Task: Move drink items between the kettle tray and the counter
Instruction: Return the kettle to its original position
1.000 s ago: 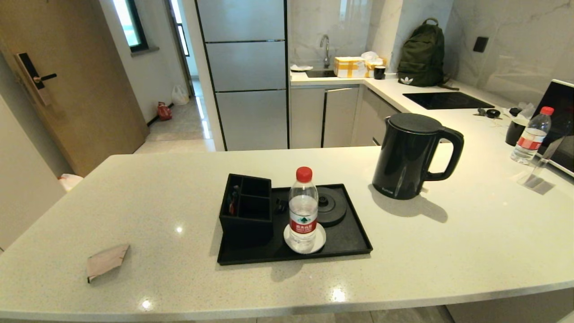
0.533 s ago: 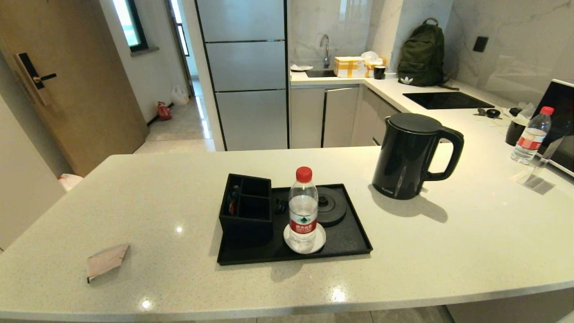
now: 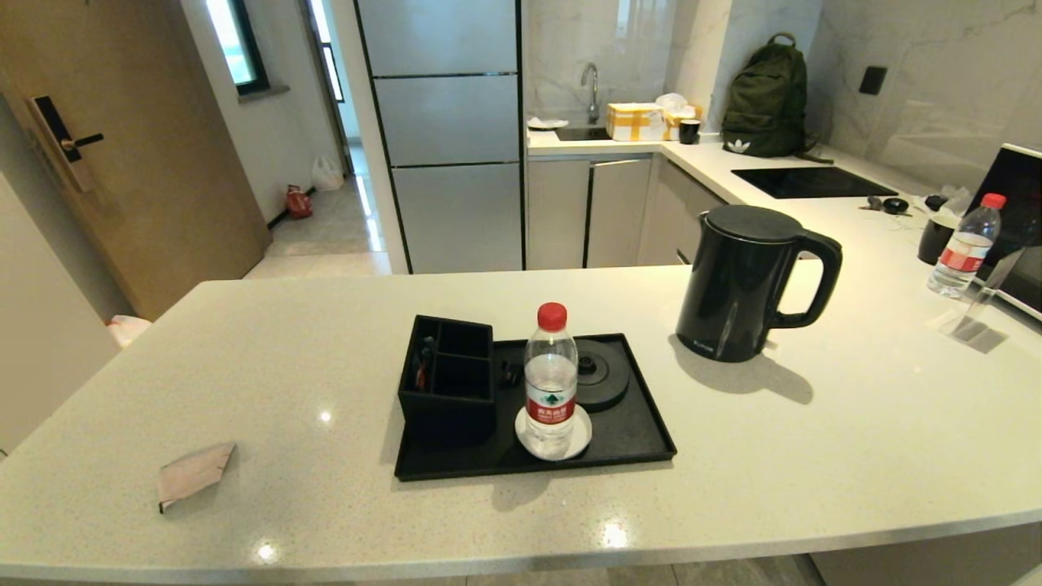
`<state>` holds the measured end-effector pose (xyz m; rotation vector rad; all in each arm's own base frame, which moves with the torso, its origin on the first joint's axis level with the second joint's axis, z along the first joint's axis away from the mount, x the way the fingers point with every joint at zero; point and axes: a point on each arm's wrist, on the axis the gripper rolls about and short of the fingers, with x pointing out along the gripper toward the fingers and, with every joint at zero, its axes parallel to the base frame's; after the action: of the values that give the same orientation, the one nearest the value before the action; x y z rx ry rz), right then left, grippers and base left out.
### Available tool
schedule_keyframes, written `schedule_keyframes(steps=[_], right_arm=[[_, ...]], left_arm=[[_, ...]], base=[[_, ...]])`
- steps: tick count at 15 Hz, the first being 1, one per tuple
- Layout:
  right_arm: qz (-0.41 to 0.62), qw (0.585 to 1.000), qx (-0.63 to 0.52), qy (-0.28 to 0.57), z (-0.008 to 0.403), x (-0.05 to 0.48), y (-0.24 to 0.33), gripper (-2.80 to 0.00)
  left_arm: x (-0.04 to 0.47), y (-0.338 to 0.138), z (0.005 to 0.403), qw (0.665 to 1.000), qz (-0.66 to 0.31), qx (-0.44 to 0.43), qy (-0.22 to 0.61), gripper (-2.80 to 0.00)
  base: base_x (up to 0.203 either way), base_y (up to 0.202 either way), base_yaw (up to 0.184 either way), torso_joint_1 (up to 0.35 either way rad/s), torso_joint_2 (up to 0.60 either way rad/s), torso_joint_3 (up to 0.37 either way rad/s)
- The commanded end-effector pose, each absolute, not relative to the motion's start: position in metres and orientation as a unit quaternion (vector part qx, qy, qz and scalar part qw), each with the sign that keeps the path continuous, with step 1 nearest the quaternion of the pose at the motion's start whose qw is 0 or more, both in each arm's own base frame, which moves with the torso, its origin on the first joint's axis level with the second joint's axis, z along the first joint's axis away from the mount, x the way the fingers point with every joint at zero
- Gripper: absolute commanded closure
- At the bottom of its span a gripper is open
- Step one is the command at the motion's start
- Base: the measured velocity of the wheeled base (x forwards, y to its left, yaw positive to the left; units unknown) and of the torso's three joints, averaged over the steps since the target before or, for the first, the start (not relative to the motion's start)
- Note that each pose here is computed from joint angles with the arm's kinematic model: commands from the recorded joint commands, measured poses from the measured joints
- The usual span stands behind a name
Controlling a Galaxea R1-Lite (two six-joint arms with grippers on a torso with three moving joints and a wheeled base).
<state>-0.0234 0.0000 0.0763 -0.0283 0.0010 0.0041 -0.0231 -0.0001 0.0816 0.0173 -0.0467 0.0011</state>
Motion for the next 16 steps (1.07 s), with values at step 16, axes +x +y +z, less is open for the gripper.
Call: schedule_keyframes(steps=[16], right_arm=[[0.002,1.000,-0.015,0.001,0.0763,-0.0233,0.0000,0.00]], left_arm=[[-0.0230,-0.0001,0.0765,1.000,0.001,0.005,0.000,0.00]], base=[[0.000,0.000,0.000,0.000,0.00,0.000]])
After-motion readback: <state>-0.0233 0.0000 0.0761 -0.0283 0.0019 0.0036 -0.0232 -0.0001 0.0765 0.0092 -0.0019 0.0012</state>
